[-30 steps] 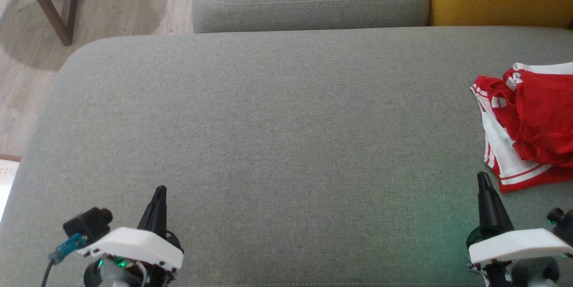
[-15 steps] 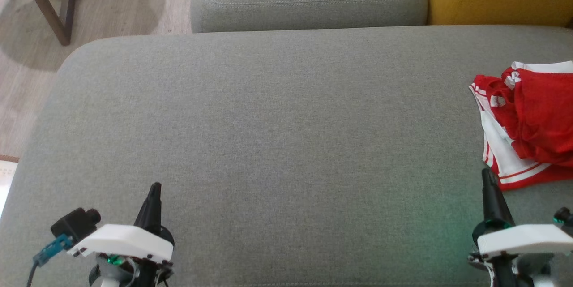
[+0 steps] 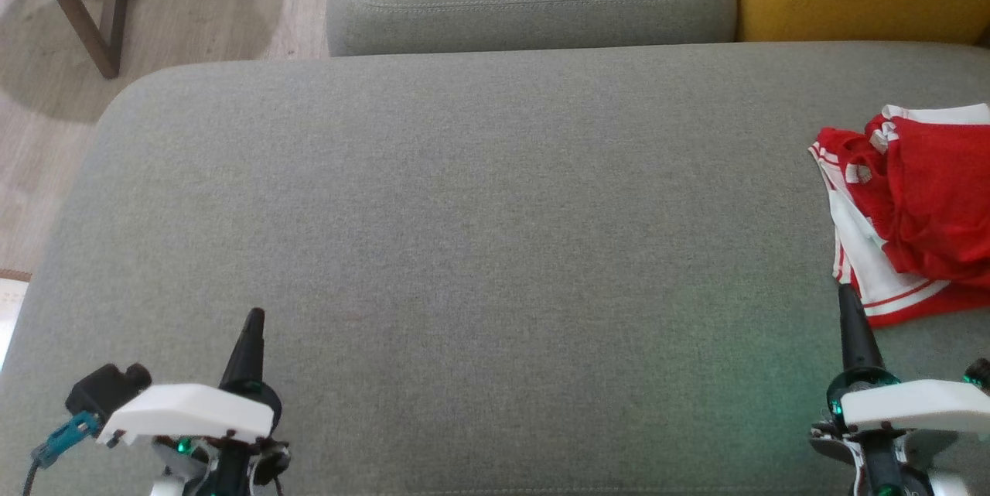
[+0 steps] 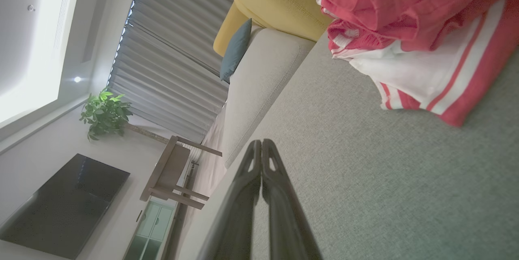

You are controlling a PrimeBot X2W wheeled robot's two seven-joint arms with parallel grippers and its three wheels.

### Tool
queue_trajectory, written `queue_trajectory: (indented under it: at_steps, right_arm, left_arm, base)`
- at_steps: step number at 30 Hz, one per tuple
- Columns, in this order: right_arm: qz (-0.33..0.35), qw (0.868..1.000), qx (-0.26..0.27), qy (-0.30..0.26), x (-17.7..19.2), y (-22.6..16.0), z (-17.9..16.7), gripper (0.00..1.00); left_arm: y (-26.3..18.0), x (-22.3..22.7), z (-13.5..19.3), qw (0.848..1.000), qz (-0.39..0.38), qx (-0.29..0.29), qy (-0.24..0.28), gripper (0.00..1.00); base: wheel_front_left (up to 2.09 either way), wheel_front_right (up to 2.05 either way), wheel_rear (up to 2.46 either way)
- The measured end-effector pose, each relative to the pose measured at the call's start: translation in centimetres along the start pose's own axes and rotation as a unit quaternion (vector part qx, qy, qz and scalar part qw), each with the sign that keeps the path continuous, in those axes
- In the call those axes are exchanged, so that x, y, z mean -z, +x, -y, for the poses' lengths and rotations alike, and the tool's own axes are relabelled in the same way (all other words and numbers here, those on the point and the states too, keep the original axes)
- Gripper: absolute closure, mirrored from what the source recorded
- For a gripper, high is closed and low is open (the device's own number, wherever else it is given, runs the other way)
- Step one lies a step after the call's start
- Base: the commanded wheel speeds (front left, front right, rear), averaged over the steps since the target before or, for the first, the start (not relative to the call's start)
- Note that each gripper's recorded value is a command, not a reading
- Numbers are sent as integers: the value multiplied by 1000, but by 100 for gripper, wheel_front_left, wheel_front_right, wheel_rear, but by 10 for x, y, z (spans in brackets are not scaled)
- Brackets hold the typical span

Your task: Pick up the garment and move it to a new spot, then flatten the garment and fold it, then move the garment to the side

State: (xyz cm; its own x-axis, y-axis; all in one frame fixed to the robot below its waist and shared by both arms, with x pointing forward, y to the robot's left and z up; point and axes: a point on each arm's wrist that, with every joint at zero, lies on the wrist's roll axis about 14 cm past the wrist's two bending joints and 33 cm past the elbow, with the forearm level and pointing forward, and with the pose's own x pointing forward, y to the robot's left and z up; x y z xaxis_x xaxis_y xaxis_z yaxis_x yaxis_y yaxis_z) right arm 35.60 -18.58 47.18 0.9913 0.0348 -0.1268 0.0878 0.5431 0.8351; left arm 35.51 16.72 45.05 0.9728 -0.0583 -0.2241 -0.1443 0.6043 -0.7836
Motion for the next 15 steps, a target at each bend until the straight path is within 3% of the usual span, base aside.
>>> queue_trajectory:
  at_steps: [15]
  right_arm:
    - [7, 996, 1, 86, -4, 4, 2, 100]
  left_arm:
    - [5, -8, 4, 995, 5, 10, -96, 100]
  base:
    - [0, 0, 0]
